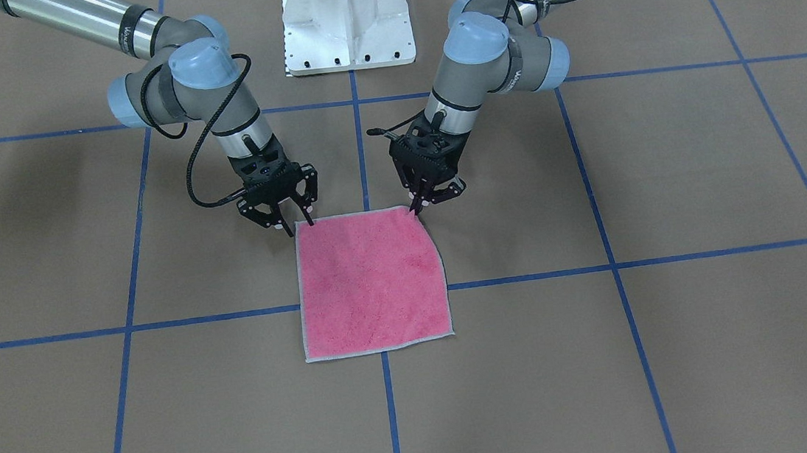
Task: Fold towel twice with both arms
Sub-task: 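Close both grippers on the towel's near corners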
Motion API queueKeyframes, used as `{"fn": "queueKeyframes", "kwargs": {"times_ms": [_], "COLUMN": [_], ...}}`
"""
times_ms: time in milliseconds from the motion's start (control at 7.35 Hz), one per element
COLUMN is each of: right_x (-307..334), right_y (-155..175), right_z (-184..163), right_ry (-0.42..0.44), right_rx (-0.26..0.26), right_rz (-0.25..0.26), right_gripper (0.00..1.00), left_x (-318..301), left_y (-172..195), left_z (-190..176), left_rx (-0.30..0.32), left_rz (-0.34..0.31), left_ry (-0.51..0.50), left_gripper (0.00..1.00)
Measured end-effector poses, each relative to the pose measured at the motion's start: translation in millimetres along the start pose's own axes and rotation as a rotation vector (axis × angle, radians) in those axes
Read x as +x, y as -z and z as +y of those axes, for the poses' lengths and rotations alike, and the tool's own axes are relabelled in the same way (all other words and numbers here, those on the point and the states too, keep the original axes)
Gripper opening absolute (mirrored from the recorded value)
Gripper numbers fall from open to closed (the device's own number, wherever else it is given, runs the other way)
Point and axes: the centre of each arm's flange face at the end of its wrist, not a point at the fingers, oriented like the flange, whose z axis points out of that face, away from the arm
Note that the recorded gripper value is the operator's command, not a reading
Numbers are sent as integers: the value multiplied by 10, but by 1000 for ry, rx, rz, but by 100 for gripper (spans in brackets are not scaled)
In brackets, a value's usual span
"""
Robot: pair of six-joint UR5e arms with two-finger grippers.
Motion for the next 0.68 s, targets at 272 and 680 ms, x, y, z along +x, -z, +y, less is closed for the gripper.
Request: {"fn": "queueKeyframes", "kwargs": {"times_ms": [272,680], "right_x": [-1,-8], "right_y": [-9,-8], "right_z": [2,6], "right_ry": [-3,-2], "right_rx": [-4,-6], "right_rz": [7,8], "right_gripper": [33,34], "left_x": [-4,-6], "left_y": [-5,-7], "left_z": [8,11], "left_rx": [-1,-2], "left_rz": [-1,-1], "left_ry": [-1,0], "left_gripper": [1,1]}}
